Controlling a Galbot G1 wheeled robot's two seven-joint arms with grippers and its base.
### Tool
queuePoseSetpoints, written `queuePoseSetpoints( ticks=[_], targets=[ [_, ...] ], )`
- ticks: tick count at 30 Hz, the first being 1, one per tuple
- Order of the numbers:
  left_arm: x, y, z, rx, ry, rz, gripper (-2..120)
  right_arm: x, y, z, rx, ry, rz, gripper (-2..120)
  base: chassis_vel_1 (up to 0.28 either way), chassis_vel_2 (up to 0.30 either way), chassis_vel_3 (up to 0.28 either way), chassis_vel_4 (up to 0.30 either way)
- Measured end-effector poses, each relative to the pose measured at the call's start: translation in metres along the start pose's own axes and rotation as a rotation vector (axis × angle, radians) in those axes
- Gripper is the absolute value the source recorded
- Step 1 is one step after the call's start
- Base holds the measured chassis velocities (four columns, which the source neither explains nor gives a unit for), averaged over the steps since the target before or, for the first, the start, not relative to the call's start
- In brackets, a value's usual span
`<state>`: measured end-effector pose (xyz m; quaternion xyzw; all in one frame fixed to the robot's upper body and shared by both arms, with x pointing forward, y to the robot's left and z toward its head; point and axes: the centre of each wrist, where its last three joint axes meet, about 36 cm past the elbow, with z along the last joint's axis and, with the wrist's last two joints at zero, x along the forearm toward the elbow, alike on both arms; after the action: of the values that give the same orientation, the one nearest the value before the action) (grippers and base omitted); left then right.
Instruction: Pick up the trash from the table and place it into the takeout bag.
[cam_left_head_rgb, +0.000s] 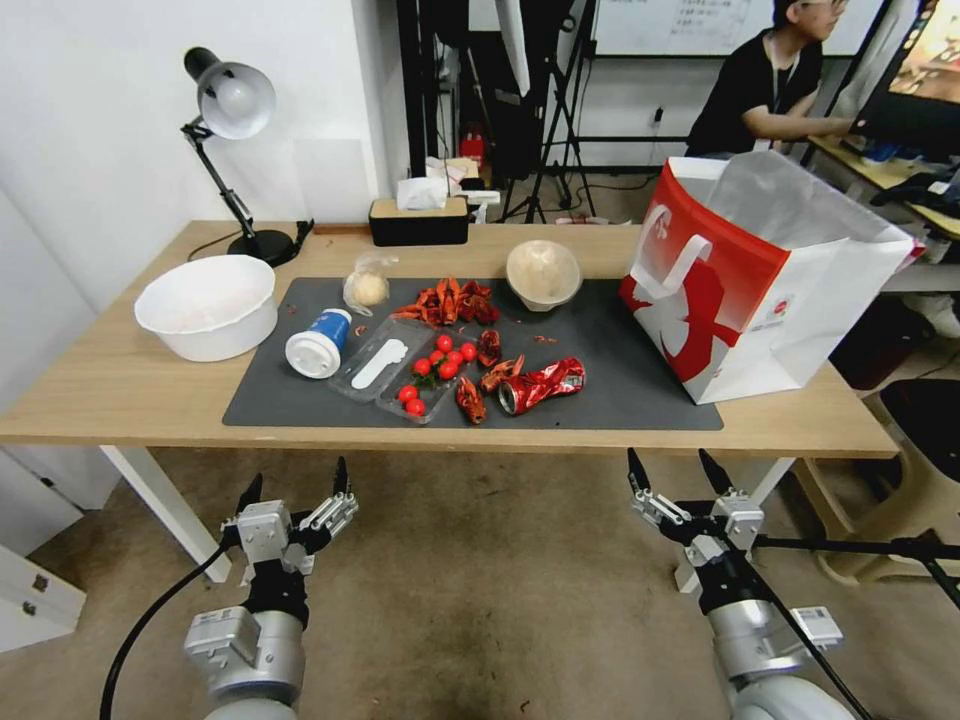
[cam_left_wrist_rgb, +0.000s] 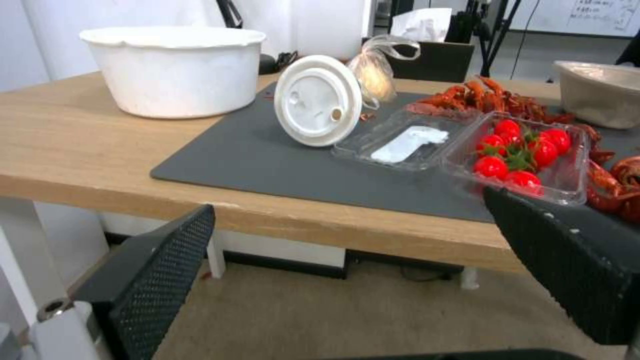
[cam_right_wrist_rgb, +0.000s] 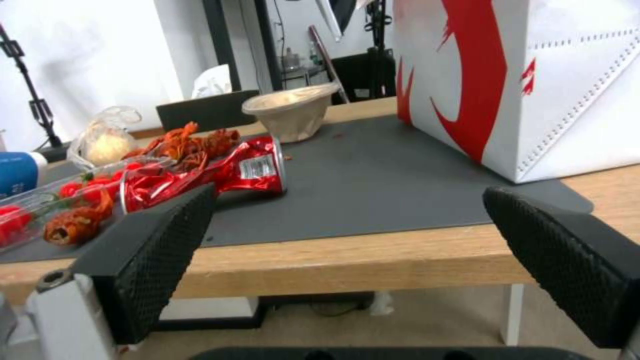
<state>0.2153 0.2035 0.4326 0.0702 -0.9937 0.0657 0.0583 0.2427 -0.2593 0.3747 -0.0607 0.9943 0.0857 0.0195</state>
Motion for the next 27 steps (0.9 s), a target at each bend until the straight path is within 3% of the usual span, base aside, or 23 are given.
queuePoseSetpoints(
  ticks=[13, 22, 27],
  targets=[
    [0.000, -0.001, -0.001, 0.000, -0.004, 0.000, 100, -0.004, -0.001, 0.001, 0.007, 0.007, -0.035, 100, 0.000, 0.000, 0.000, 0.000],
    [-0.001, -0.001, 0.000, -0.001, -0.006, 0.002, 100, -0.049, -0.028, -0.009, 0.058, -0.005, -0.251, 100, 0.000, 0.000, 0.000, 0.000],
    [-0.001, -0.001, 0.000, -0.001, -0.007, 0.003, 100, -0.099, -0.057, -0.034, 0.147, -0.001, -0.420, 100, 0.000, 0.000, 0.000, 0.000]
  ],
)
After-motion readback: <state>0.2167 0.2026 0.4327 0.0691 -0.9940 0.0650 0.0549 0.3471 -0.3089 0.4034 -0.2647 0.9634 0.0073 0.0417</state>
